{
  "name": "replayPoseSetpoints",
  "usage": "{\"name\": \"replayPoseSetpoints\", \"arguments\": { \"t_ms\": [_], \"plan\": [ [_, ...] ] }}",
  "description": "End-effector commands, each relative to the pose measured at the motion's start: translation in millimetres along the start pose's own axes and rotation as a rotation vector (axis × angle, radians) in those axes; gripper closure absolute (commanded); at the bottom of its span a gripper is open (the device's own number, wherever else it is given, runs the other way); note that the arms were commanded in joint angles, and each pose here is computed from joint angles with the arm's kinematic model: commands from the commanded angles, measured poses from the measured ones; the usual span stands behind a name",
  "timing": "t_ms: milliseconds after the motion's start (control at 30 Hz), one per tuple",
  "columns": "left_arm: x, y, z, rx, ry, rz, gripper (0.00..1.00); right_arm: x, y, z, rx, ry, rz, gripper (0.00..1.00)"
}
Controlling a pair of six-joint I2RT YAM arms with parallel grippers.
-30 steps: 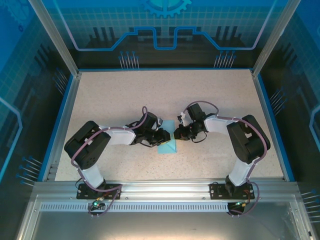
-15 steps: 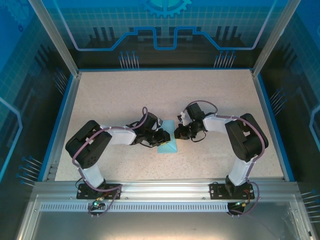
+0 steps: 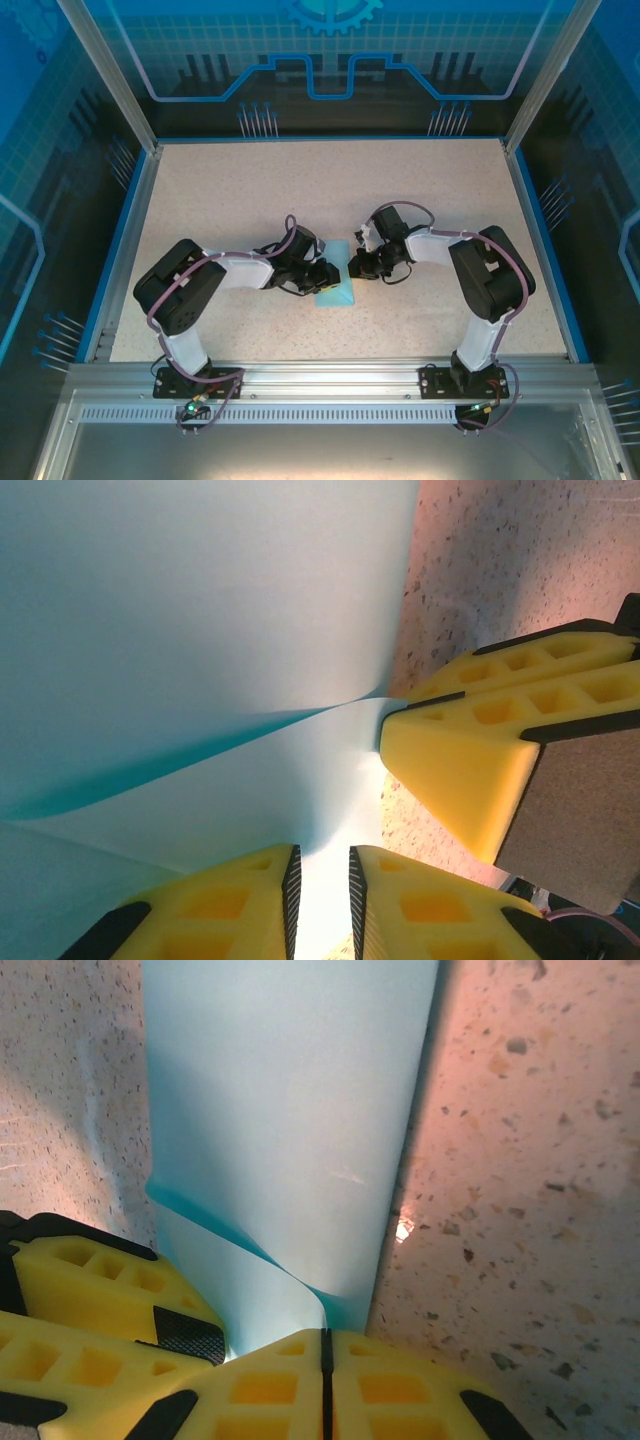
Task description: Fold a paper plane with a square sheet of paper (pick it up from the middle)
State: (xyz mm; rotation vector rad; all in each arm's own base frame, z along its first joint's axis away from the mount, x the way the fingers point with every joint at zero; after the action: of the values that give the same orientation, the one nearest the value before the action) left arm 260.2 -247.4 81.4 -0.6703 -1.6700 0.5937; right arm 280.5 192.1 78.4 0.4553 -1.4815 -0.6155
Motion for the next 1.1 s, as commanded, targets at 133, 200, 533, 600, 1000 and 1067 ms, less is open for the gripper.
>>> {"name": "replayPoseSetpoints", "arguments": {
  "t_ms": [133, 200, 533, 600, 1000, 1067],
  "plan": [
    [-3.2, 1.8, -3.5, 0.002, 0.013, -0.019, 0.75, -3.2, -3.7, 3.3, -0.008, 0.010, 0.046, 0.92],
    [-3.4, 1.7, -3.7, -0.001, 0.013, -0.020, 0.75, -3.6, -4.2, 3.3, -0.009, 0.011, 0.049, 0.92],
    [-4.3, 5.6, -2.3, 0.009, 0.020, -0.041, 0.75, -5.2, -3.6, 2.9, -0.005, 0.019, 0.037, 0.90],
    [-4.3, 7.2, -1.5, 0.014, 0.019, -0.049, 0.76, -6.2, -2.9, 2.4, -0.004, 0.023, 0.028, 0.90],
    [-7.3, 12.1, 0.1, 0.028, 0.033, -0.072, 0.76, 16.0, 11.8, 5.0, 0.021, -0.048, -0.001, 0.78],
    [-7.7, 12.0, 0.4, 0.028, 0.037, -0.071, 0.76, 23.4, 14.8, 8.0, 0.027, -0.072, -0.008, 0.75]
  ]
}}
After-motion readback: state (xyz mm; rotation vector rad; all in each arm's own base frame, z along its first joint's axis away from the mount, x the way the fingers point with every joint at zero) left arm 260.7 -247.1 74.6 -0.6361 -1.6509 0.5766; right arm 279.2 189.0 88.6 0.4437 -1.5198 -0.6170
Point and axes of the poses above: each hand's point on the last joint's axis, 136 mm out from that joint toward the fingers, its own x axis back along the fingers, its own y axis along the line the jaws close on, z = x × y, the point moved 8 cm from there along x, back along the fingers, and after that the axes turned 14 degrees about -x, right-handed, at the moved point
